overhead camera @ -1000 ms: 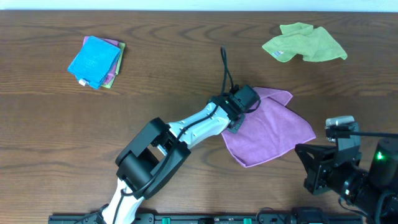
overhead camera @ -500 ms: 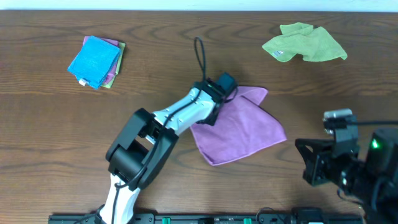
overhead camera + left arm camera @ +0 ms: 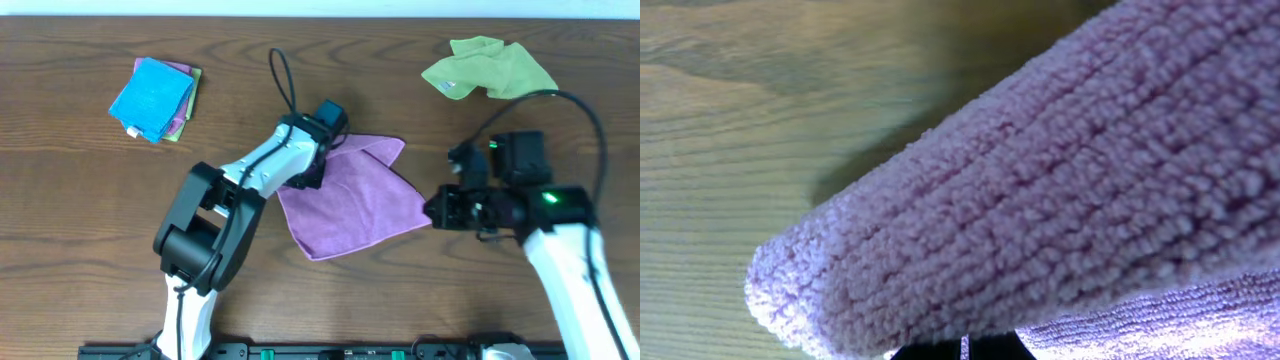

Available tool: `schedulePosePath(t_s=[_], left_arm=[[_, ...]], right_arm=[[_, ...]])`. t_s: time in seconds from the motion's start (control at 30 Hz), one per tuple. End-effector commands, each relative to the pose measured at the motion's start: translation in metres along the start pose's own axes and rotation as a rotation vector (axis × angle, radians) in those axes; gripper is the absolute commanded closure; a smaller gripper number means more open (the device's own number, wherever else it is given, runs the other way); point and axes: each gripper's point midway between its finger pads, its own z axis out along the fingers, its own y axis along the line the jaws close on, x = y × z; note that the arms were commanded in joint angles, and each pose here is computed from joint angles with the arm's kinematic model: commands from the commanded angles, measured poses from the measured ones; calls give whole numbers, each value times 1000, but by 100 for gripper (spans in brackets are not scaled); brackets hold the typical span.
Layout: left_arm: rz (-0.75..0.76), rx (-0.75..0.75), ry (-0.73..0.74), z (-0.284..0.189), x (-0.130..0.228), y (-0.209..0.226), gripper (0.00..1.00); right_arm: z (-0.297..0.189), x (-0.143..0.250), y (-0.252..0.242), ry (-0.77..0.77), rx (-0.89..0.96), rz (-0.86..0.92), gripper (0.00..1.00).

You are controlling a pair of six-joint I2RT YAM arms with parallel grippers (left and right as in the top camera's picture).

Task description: Fold the cloth

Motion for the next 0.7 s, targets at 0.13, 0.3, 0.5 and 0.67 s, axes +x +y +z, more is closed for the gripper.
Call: schedulePosePath(t_s=[0.13, 0.3, 0.5, 0.67], left_arm=[[-42, 10, 105, 28, 17, 14, 94], [-43, 9, 115, 28, 19, 16, 94], [-65, 7, 135, 29, 20, 25, 94], [-73, 12, 142, 29, 21, 27, 94]], right_arm=[[58, 7, -18, 102, 238, 69, 99], [81, 8, -37, 112, 386, 139, 98], [109, 9, -57, 141, 469, 210, 98], [131, 16, -69, 187, 498, 241, 98]])
